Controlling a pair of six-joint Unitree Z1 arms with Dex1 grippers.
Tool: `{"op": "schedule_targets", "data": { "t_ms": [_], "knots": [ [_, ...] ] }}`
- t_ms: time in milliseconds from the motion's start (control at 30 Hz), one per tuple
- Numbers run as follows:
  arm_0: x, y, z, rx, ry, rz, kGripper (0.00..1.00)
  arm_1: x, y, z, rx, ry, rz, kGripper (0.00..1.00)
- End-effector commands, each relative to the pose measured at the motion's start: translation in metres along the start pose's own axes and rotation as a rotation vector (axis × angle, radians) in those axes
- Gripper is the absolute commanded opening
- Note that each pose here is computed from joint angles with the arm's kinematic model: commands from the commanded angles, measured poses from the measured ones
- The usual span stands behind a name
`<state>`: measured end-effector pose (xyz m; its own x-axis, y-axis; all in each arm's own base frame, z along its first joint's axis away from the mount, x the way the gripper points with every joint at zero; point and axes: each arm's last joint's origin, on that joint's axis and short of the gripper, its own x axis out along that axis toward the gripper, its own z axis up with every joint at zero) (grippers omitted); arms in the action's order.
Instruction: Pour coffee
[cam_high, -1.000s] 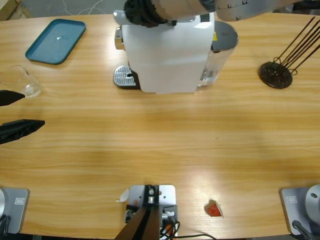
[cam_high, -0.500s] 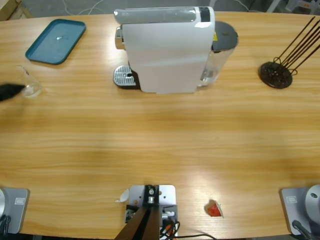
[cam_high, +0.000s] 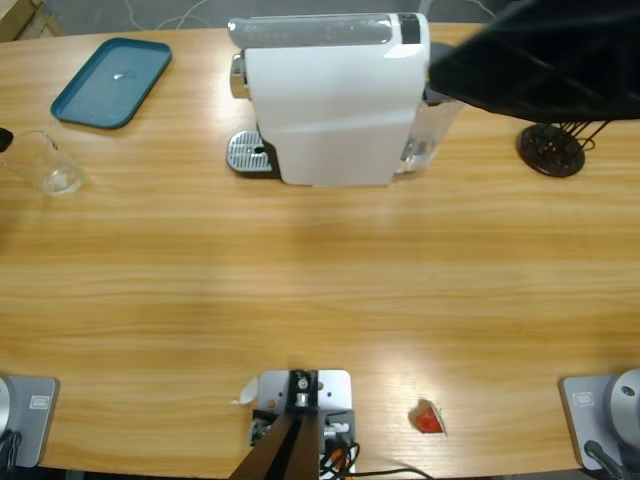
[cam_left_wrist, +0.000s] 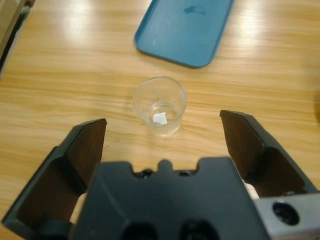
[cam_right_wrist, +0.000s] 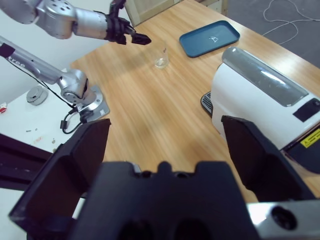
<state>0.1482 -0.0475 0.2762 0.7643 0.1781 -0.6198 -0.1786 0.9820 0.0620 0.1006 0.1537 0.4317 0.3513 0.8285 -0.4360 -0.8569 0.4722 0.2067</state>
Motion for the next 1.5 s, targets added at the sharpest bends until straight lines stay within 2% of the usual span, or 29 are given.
{"op": "schedule_targets", "data": {
  "t_ms": [33,200,367,533,567,833,900,1000,1100,1167,1500],
  "knots": [
    [0.051,-0.004,-0.026,-0.031,0.113,0.130,0.993,0.008,-0.004,-0.024,0.066,0.016,-0.011,1.000],
    [0.076,-0.008,-0.026,-0.052,0.127,0.167,0.977,0.018,-0.007,-0.032,0.092,0.026,-0.026,1.000],
    [0.090,-0.011,-0.024,-0.027,0.091,0.149,0.977,0.023,-0.009,-0.036,0.109,0.022,-0.033,1.000],
    [0.093,-0.012,-0.026,-0.025,0.094,0.144,0.965,0.030,-0.010,-0.034,0.111,0.022,-0.034,1.000],
    [0.090,-0.011,-0.026,-0.030,0.085,0.141,0.964,0.031,-0.011,-0.033,0.111,0.020,-0.033,1.000],
    [0.038,0.012,-0.009,-0.074,-0.108,0.079,0.964,0.042,-0.013,-0.033,0.111,0.019,-0.032,1.000],
    [0.030,0.014,-0.008,-0.070,-0.127,0.046,0.964,0.041,-0.013,-0.033,0.110,0.013,-0.036,1.000],
    [0.035,0.016,-0.016,-0.063,-0.076,0.002,0.964,0.046,-0.014,-0.037,0.111,0.018,-0.036,1.000],
    [0.046,0.017,-0.025,-0.061,0.009,-0.058,0.964,0.050,-0.016,-0.040,0.117,0.021,-0.038,1.000],
    [0.051,0.016,-0.026,-0.062,0.036,-0.071,0.964,0.055,-0.017,-0.042,0.120,0.019,-0.039,1.000],
    [0.066,0.020,-0.027,-0.048,0.093,-0.042,0.964,0.070,-0.022,-0.059,0.146,0.017,-0.038,1.000]
  ]
}}
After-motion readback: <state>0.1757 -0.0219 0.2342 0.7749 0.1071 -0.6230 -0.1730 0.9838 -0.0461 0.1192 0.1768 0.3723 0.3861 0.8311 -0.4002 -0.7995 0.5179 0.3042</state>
